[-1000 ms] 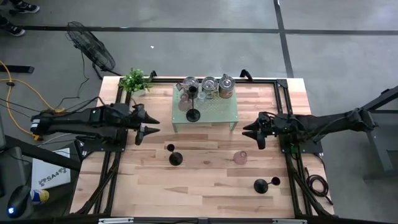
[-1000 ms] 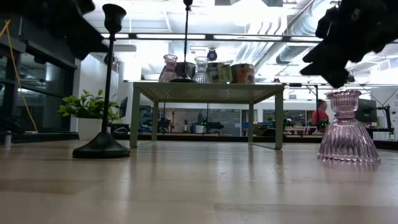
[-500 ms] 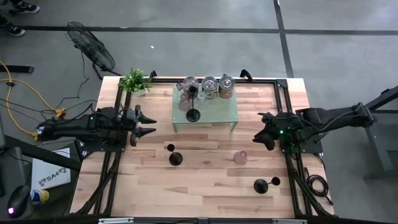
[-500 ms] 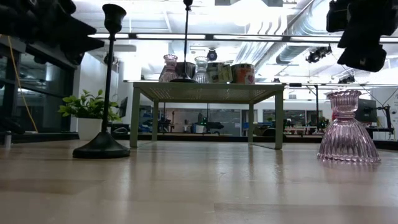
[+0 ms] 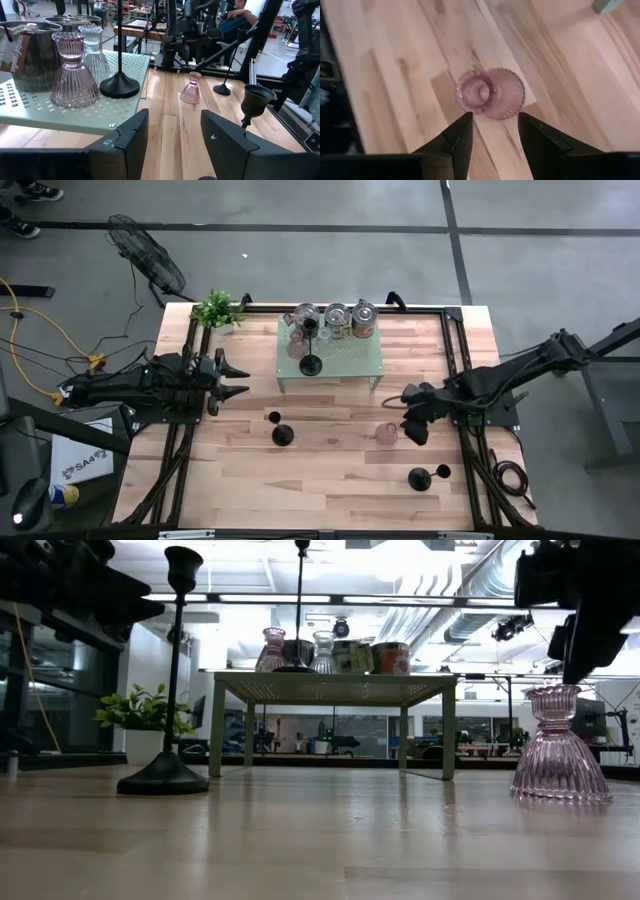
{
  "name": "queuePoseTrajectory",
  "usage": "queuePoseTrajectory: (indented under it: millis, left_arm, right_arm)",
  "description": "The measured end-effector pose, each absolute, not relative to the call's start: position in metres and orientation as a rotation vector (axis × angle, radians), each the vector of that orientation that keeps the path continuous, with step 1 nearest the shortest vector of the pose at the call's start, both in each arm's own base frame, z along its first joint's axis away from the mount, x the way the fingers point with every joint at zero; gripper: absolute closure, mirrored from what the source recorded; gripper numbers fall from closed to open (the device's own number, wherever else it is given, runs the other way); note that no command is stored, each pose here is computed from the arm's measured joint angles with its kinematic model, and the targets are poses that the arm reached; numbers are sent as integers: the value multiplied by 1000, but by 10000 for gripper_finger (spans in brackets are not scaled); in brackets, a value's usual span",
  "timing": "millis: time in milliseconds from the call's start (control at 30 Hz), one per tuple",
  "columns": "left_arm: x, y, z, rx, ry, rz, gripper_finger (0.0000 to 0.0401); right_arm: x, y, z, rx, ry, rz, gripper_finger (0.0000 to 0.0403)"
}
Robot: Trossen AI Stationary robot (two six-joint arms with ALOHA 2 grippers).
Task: Pick & Place candle stick holders
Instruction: Put the pink candle holder on the shelf
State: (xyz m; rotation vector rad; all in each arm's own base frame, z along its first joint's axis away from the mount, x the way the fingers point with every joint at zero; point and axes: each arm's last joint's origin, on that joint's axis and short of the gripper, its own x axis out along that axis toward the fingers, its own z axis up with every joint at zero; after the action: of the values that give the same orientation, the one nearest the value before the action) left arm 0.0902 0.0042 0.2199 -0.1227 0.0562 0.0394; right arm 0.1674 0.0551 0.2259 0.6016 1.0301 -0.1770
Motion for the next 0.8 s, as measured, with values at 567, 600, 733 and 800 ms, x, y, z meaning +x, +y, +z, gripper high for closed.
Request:
queuePoseTrajectory:
  millis: [567,600,733,800]
  left_arm:
    - [90,3,219,-132,68,-14,224]
    - [90,2,219,-132,69,-21,224]
    - [90,2,219,-133,70,-35,224]
    - [90,2,219,-133,70,-35,224]
  right_arm:
    - [181,76,213,519,1147,-180,255]
    - [179,78,212,513,1165,-181,255]
    - [173,88,212,459,1162,-176,255]
    - [171,92,212,454,1138,-195,255]
